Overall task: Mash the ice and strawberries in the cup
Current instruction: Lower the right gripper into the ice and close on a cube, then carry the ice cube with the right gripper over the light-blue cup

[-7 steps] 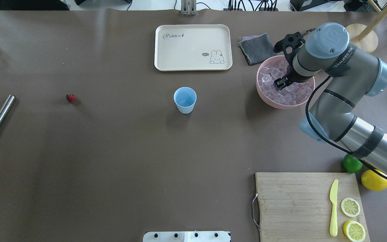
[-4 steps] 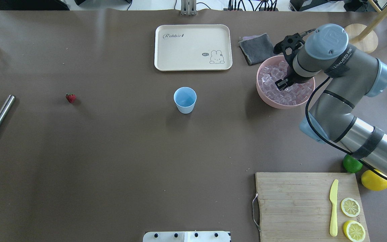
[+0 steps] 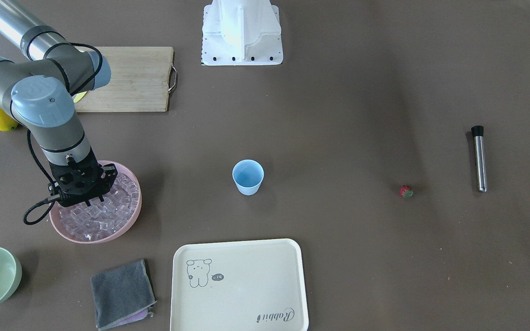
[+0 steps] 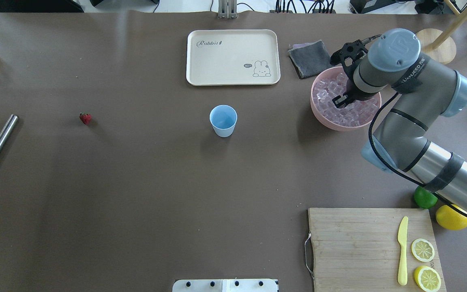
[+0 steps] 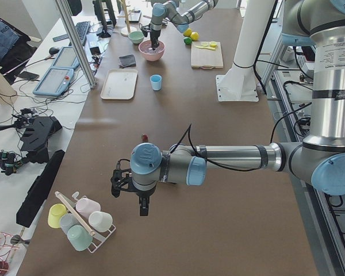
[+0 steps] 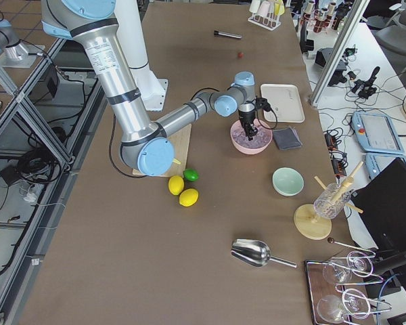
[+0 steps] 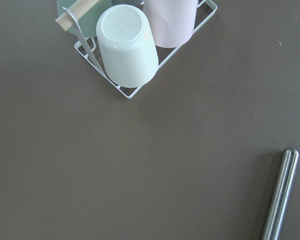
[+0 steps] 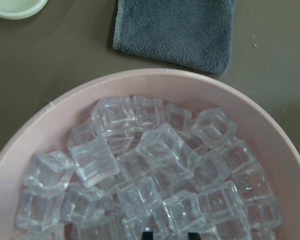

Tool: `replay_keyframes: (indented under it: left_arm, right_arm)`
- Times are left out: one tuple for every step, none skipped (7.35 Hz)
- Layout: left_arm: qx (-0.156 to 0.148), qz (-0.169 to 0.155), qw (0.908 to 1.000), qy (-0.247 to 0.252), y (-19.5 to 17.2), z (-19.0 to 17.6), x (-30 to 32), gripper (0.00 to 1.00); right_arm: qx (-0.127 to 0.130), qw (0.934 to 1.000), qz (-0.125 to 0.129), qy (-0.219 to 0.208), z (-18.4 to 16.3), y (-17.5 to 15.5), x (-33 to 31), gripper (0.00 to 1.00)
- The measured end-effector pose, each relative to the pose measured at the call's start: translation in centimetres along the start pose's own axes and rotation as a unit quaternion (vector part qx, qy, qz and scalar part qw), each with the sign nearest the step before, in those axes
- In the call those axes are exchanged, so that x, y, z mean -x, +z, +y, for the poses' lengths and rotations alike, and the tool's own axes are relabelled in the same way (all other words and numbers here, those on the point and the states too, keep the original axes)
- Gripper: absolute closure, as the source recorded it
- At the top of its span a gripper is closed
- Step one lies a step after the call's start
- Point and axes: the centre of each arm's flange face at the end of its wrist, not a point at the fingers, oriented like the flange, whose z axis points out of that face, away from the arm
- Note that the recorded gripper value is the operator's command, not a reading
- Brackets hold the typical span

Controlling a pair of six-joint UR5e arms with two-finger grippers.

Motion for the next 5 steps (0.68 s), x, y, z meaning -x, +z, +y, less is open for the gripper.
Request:
replay_keyframes:
  left_arm:
    - [0.0,0.0,1.0,0.0,0.0,0.0,0.0,0.02]
    - [0.001,0.0,1.0,0.0,0.1,0.0,0.1,0.02]
    - [0.001,0.0,1.0,-0.001,0.1,0.1,0.1,0.02]
    - [0.001,0.0,1.0,-0.001,0.1,0.1,0.1,0.02]
    - [0.0,0.0,1.0,0.0,0.0,0.0,0.0,0.02]
  right_arm:
    - [-0.001,1.0,-0.001,0.003,-0.7,-0.8,0.2,0.92]
    - [-0.003,1.0,-0.001,0.009,-2.4,-2.5,1.0,0.94]
    - [-0.005,0.9998,-0.003,0.02,-4.8,-4.9,2.6,0.95]
    - [-0.013,0.999,-0.009,0.041,-6.9,-7.2,4.5,0.96]
    - [-0.021,0.9976,-0.019,0.063,-8.4,-9.0,6.3,0.96]
